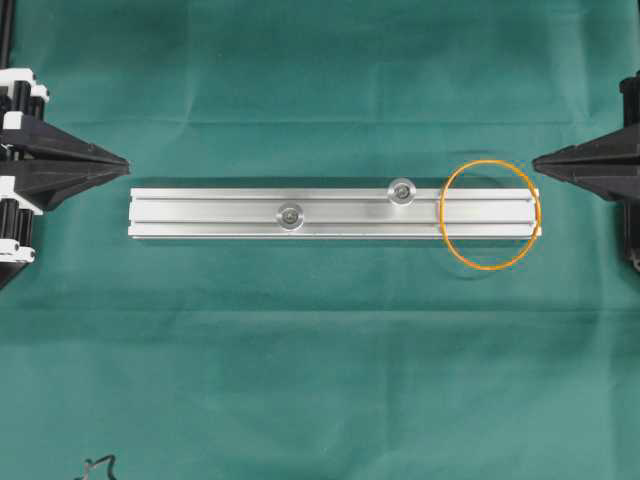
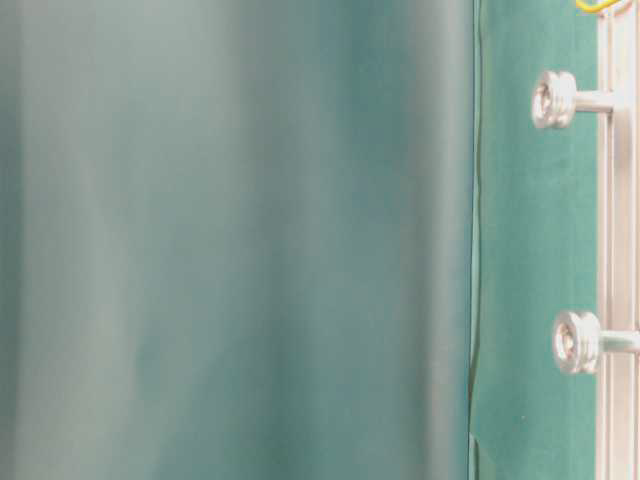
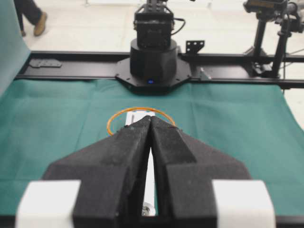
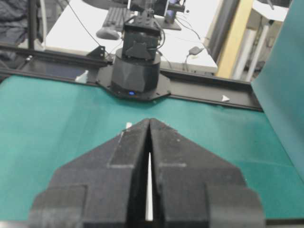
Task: Hook the rubber onto the shaft.
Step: 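Raise the right gripper and open it above the orange rubber band, then lower the open right gripper over the orange band's near edge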
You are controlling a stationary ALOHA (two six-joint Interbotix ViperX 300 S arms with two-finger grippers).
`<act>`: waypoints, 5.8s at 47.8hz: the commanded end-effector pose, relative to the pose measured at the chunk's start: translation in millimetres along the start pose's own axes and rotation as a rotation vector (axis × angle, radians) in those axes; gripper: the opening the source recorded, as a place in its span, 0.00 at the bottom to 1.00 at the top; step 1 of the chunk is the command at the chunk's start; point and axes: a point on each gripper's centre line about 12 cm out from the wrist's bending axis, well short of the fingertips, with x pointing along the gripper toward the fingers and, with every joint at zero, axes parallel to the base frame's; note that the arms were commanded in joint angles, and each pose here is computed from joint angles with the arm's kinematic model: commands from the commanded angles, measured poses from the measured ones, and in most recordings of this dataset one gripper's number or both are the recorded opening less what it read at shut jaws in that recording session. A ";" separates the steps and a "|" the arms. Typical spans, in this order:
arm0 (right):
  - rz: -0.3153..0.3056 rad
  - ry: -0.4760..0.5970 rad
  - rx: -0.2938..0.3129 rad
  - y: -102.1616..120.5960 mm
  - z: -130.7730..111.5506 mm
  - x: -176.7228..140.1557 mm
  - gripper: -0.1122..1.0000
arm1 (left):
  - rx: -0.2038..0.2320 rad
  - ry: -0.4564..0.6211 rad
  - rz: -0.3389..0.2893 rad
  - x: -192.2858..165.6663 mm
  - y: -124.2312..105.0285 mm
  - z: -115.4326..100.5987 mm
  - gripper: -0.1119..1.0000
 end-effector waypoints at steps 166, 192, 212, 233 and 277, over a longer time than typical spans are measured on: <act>-0.063 1.398 0.073 0.1 -40.6 -23.1 0.12 | 0.025 0.517 0.006 -4.2 1.4 -18.7 0.10; -0.073 1.382 0.055 -2.1 -39.9 -22.5 0.12 | 0.027 0.515 0.004 -4.1 1.1 -18.6 0.10; -0.084 1.356 0.031 -5.1 -39.9 -19.3 0.63 | 0.027 0.515 0.004 -4.1 1.1 -18.6 0.10; -0.089 1.356 0.018 -6.1 -40.1 -19.8 1.00 | 0.025 0.515 0.003 -4.1 1.0 -18.6 0.10; -0.069 1.254 0.032 -3.8 -48.0 31.5 1.00 | 0.027 0.515 0.004 -4.1 1.1 -18.6 0.10</act>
